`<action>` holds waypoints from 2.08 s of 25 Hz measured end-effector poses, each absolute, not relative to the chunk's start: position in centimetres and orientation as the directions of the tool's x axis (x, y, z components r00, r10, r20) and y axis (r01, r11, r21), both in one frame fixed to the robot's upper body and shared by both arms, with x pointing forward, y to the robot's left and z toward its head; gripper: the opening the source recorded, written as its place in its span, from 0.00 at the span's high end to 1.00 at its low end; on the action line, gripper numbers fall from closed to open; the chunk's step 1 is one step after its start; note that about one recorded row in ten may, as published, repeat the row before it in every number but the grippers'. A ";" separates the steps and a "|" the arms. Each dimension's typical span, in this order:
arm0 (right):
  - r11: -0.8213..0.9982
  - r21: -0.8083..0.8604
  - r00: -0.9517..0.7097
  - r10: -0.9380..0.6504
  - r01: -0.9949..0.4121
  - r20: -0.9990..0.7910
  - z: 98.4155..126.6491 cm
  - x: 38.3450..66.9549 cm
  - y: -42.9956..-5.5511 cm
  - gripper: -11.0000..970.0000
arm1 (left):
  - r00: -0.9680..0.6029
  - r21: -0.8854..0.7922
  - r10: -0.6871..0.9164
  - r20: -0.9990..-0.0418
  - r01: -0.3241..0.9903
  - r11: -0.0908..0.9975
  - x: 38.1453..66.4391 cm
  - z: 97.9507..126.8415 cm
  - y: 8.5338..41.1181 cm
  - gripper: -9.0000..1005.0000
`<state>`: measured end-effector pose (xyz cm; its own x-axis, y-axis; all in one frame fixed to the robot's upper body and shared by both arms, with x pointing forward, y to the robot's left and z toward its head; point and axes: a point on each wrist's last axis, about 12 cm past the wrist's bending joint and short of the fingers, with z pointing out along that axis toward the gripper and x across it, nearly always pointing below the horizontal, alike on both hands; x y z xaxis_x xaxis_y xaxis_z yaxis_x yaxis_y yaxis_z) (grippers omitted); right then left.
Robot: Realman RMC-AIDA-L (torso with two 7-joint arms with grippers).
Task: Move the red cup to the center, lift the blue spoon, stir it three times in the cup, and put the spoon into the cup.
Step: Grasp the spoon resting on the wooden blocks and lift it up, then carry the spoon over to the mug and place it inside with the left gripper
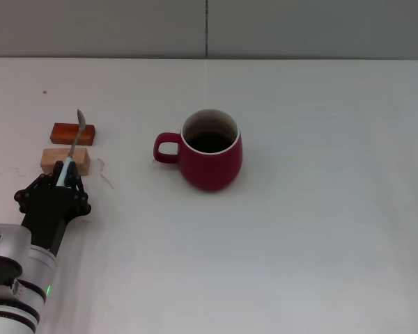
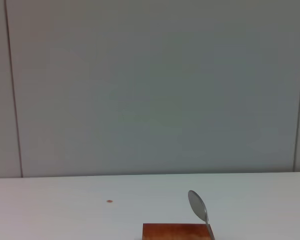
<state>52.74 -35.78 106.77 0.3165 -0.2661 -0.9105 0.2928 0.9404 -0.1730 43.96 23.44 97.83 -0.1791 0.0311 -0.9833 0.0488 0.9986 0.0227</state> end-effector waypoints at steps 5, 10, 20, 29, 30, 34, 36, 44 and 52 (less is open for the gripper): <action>0.941 -0.172 0.316 -0.265 0.292 -0.911 106.7 52.7 -35.7 0.29 | -0.168 -0.025 -0.016 -0.986 0.052 0.998 43.9 97.9 23.7 0.86; 0.940 -0.173 0.313 -0.266 0.295 -0.912 106.7 52.6 -35.8 0.29 | -0.120 -0.135 -0.128 -0.984 0.046 0.990 43.8 98.4 24.5 0.86; 0.938 -0.168 0.309 -0.263 0.303 -0.914 106.5 52.5 -35.9 0.29 | -0.072 -0.451 -0.446 -0.892 0.190 0.872 44.0 99.3 28.1 0.86; 0.939 -0.159 0.304 -0.254 0.304 -0.918 106.4 52.4 -35.6 0.29 | -0.114 -0.626 -0.630 -0.768 0.341 0.702 45.5 101.9 32.1 0.86; 0.940 -0.159 0.304 -0.253 0.303 -0.918 106.4 52.4 -35.6 0.29 | -0.125 -0.633 -0.636 -0.762 0.355 0.688 45.7 102.2 32.5 0.86; 0.941 -0.156 0.305 -0.250 0.302 -0.919 106.4 52.5 -35.5 0.29 | -0.144 -0.619 -0.625 -0.767 0.424 0.661 47.0 104.1 34.1 0.86; 0.941 -0.154 0.305 -0.248 0.302 -0.920 106.4 52.5 -35.5 0.29 | -0.149 -0.593 -0.605 -0.782 0.477 0.649 47.8 105.4 34.8 0.86; 0.938 -0.148 0.294 -0.244 0.313 -0.924 105.9 51.7 -35.7 0.29 | -0.150 -0.395 -0.424 -0.893 0.714 0.579 51.2 111.6 36.2 0.86; 0.932 -0.134 0.280 -0.234 0.336 -0.931 105.4 50.8 -36.1 0.29 | -0.118 -0.260 -0.306 -0.945 0.838 0.480 53.1 116.8 36.5 0.86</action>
<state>50.76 -36.10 105.39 0.2800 -0.2344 -0.9310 0.3358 0.9324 -0.1337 53.12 36.55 116.83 -0.1176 -0.3059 -0.9448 0.8381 0.4798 -0.2597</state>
